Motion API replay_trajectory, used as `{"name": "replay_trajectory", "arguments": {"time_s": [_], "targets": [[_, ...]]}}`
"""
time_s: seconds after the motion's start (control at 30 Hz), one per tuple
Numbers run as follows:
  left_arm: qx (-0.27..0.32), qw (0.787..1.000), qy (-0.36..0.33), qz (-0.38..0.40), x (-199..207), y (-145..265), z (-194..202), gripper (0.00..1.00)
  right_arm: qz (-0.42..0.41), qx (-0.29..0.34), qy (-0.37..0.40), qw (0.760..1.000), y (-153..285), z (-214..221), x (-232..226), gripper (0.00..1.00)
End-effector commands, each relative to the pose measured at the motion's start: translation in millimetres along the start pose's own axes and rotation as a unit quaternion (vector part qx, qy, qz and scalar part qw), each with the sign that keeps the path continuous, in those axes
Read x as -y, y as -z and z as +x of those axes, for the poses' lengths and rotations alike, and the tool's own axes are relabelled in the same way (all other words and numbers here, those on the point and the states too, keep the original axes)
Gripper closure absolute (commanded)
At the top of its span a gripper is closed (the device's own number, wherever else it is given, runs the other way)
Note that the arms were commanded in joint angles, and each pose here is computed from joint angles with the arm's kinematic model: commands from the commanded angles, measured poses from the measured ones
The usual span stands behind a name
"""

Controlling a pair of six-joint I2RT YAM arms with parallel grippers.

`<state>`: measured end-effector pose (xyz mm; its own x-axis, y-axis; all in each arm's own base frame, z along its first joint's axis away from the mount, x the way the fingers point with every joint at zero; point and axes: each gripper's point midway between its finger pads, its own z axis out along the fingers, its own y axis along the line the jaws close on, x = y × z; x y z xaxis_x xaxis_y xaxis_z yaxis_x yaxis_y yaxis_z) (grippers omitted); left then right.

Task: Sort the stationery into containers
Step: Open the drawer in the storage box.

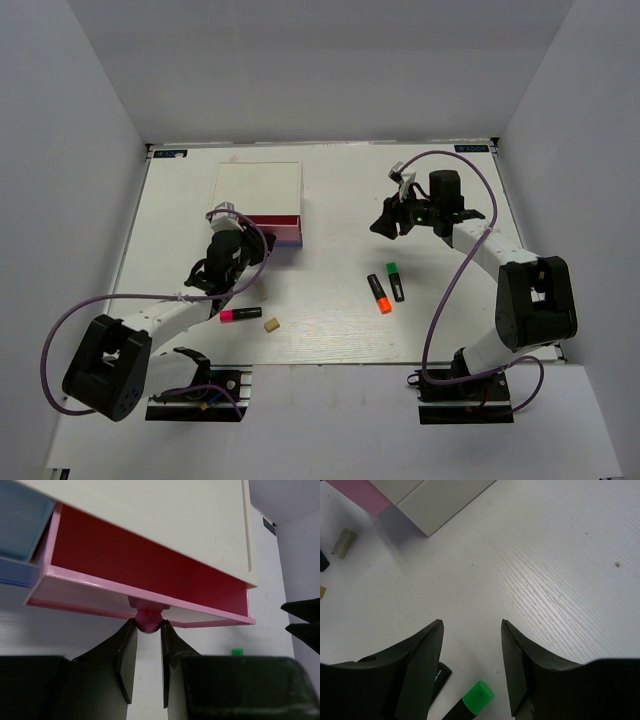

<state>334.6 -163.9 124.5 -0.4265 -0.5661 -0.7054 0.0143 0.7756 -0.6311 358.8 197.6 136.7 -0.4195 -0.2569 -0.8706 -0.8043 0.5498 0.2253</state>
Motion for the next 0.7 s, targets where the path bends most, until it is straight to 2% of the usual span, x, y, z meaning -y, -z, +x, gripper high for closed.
{"name": "replay_trajectory", "arguments": {"time_s": [0.0,0.37,0.6,0.67], "targets": [[-0.03,1.0,-0.005,0.004,-5.1,10.7,14.0,0.9,-0.01,0.009,0.014,1.0,0.8,-7.4,-3.7,0.44],[-0.076,0.997,-0.017,0.024,-2.0,28.6,32.6,0.93,-0.009,0.009,0.015,1.0,1.3,-7.3,-3.8,0.42],[-0.086,0.996,-0.022,0.022,-6.5,38.3,37.5,0.94,-0.01,-0.005,0.006,1.0,1.6,-0.1,-4.5,0.41],[-0.09,0.996,-0.022,0.019,-9.7,39.0,40.7,0.87,-0.008,-0.01,0.008,1.0,2.2,2.5,-3.7,0.39]]}}
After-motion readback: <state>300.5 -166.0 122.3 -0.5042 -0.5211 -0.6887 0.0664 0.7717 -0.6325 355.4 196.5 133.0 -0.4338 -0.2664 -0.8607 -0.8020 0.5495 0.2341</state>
